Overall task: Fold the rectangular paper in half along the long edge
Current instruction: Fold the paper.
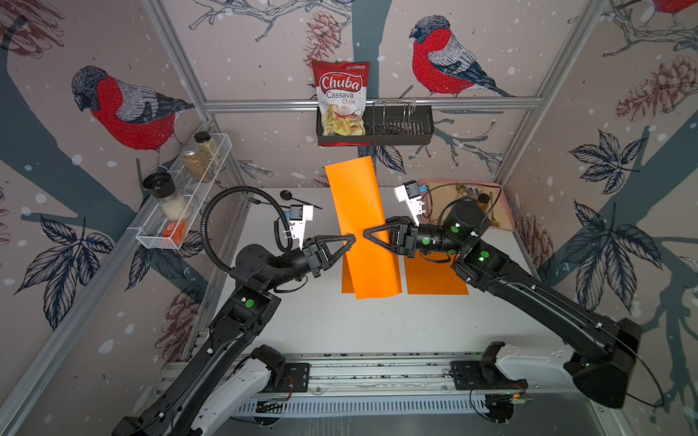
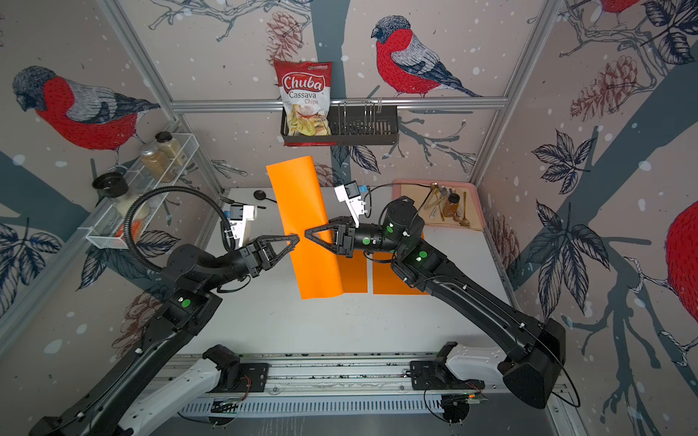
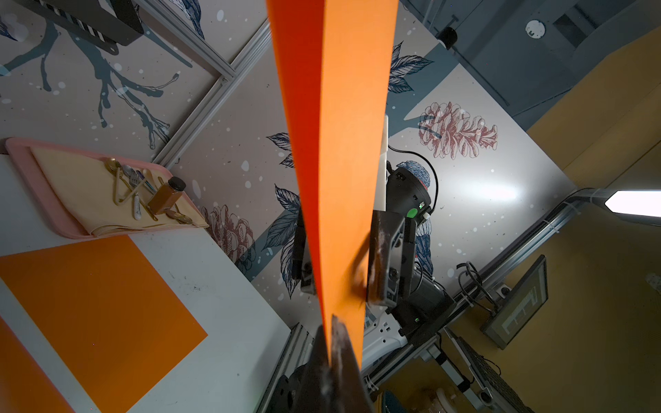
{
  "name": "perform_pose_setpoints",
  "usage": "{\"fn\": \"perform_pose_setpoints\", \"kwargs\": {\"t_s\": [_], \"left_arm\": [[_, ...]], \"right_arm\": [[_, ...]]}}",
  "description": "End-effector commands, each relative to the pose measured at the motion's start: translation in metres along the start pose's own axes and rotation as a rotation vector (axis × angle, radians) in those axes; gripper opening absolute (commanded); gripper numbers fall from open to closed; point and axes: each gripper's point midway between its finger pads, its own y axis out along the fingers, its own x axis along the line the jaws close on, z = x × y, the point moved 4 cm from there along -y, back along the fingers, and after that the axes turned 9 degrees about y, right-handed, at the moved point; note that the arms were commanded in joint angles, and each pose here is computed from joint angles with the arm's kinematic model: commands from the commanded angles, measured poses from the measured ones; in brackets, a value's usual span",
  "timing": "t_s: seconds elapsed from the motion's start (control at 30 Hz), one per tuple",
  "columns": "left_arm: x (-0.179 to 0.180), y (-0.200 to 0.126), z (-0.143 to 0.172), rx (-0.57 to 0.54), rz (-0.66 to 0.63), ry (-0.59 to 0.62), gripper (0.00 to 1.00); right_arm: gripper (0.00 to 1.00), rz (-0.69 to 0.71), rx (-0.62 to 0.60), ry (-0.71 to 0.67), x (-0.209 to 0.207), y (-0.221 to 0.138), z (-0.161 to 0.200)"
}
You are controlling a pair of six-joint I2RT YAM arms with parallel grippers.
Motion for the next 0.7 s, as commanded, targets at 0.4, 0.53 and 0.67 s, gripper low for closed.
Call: {"fn": "perform_pose_setpoints", "kwargs": {"t_s": [0.4,0.53,0.67], "left_arm": [[-0.0135,-0.0011,-0.0032,-0.002,0.065,0.039,0.00],[-0.0138,-0.0010,-0.0034,-0.001,0.066,0.039,0.00],[-0.0142,-0.0013,-0.0034,-0.001,0.067,0.040,0.00]], "right_arm": [[0.22,0.046,0.016,-0.033,-0.0050,0.0025,0.0001],[0.17,0.057,0.017,-0.038,-0.0054,0.0006,0.0002],[0.12,0.063,0.017,-0.041,-0.0050,-0.0013,0.0001]]}}
